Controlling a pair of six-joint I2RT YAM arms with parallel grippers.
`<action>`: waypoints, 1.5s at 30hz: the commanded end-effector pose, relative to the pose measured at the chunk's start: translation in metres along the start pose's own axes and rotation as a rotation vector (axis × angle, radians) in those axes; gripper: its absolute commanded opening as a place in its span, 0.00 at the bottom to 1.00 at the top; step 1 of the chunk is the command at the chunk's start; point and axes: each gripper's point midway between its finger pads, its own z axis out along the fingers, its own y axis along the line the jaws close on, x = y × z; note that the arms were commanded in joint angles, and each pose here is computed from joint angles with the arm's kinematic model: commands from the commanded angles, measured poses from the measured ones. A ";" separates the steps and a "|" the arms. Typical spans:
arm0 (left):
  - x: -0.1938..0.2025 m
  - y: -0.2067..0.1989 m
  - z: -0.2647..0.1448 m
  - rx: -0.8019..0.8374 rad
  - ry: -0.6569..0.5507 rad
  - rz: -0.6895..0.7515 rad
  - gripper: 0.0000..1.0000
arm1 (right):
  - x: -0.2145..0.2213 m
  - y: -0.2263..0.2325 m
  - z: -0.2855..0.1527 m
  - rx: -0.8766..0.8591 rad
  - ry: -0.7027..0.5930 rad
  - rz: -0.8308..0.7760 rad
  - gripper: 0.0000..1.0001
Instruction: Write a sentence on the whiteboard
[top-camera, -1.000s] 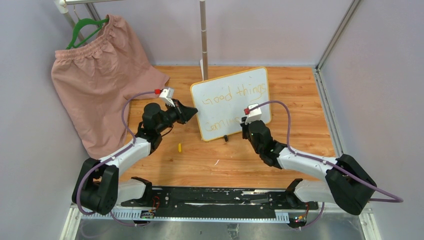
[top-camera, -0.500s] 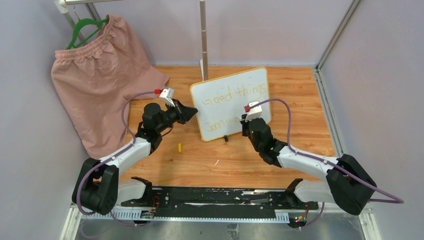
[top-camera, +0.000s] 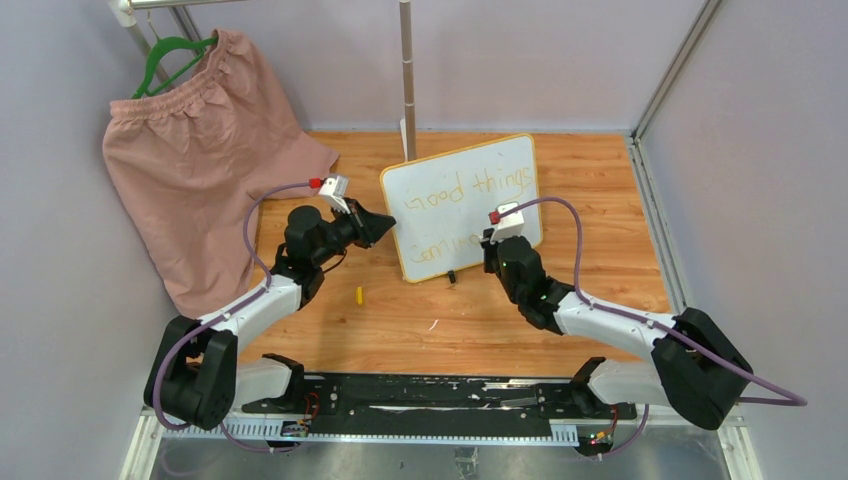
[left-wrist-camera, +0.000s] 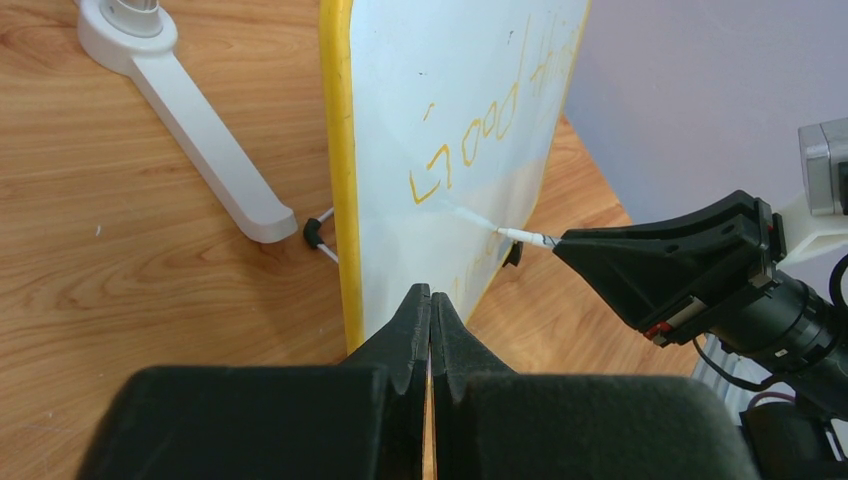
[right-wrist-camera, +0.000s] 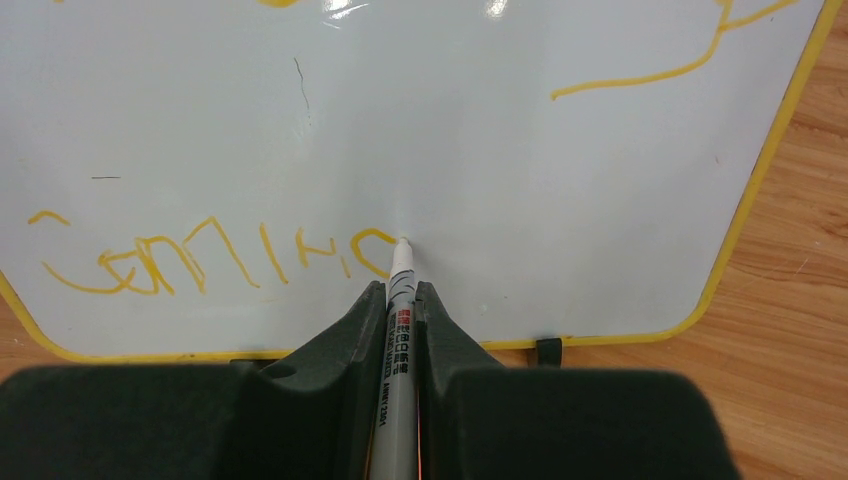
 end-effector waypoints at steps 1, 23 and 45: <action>-0.012 -0.003 0.002 0.023 -0.036 0.023 0.00 | 0.012 -0.008 -0.004 0.024 0.026 0.022 0.00; -0.011 -0.005 0.002 0.035 -0.036 0.014 0.00 | 0.035 0.005 -0.009 -0.032 0.089 0.046 0.00; -0.011 -0.006 0.001 0.041 -0.039 0.014 0.00 | -0.013 0.039 -0.028 -0.141 0.009 0.099 0.00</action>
